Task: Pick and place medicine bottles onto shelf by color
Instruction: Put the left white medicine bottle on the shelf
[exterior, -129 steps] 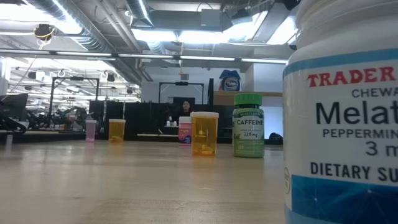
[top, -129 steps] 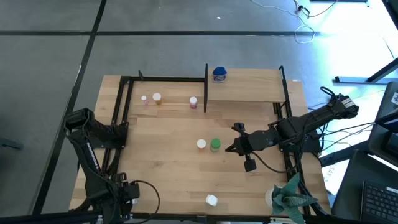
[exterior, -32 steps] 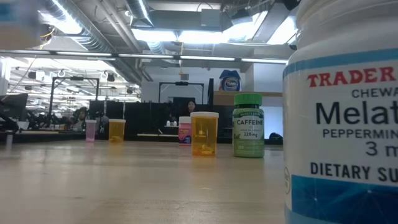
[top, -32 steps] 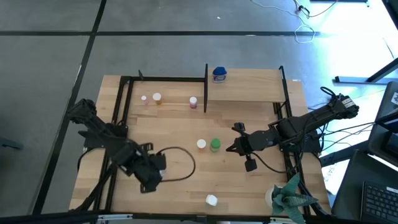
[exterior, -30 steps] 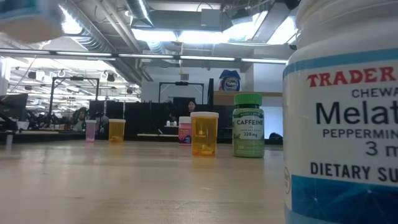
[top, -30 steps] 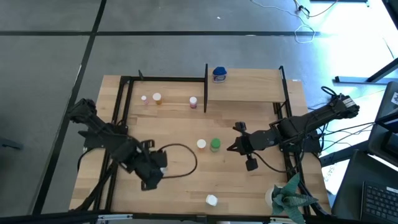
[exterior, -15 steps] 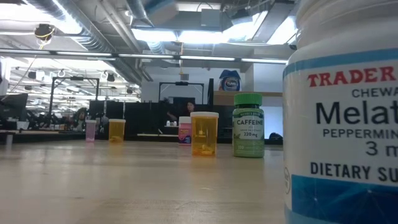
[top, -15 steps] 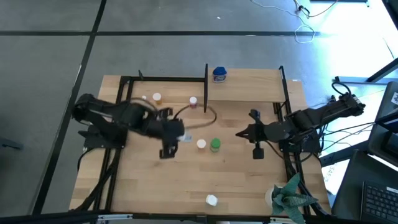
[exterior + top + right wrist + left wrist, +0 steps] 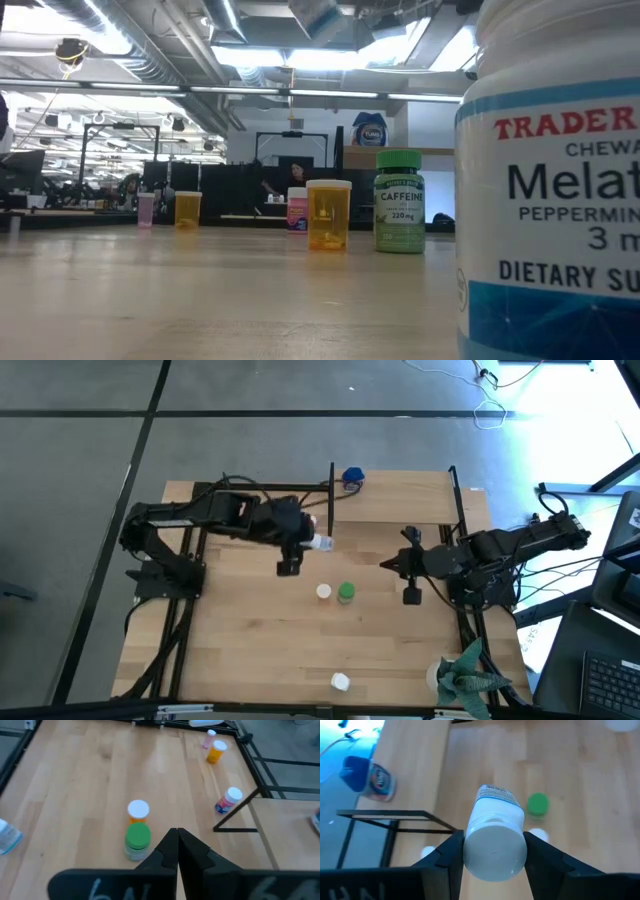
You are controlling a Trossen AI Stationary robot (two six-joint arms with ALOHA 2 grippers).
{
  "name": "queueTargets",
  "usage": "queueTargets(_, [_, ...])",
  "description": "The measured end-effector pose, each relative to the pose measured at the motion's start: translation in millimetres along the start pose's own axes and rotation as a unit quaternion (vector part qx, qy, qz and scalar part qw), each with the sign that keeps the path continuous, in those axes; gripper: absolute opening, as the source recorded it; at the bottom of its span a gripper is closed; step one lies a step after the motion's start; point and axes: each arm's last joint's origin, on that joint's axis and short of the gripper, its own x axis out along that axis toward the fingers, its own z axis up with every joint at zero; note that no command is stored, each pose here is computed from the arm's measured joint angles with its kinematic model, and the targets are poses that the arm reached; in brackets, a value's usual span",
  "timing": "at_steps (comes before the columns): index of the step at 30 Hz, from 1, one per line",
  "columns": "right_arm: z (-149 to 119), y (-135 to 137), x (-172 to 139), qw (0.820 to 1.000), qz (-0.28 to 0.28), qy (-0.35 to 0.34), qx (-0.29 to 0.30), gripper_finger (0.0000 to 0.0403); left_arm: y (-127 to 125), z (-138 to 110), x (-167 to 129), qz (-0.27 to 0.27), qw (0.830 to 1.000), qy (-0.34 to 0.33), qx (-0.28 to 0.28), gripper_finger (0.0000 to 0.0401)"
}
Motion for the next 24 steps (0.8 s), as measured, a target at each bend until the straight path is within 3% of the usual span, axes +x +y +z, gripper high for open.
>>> queueTargets(11, [4, -19, 7, 0.999, -0.039, -0.007, 0.016, 0.0029, 47, 15, 23, 0.021, 0.996, -0.077, 0.026, 0.0151])
queueTargets(18, [7, -30, 10, 0.998, -0.064, -0.016, 0.021, 0.003, 66, 10, 47, 0.018, 0.997, -0.059, 0.035, 0.0151])
queueTargets(24, [9, -39, 14, 0.996, -0.083, -0.022, 0.01, 0.0031, 67, 9, 62, 0.019, 0.997, -0.048, 0.055, 0.0151])
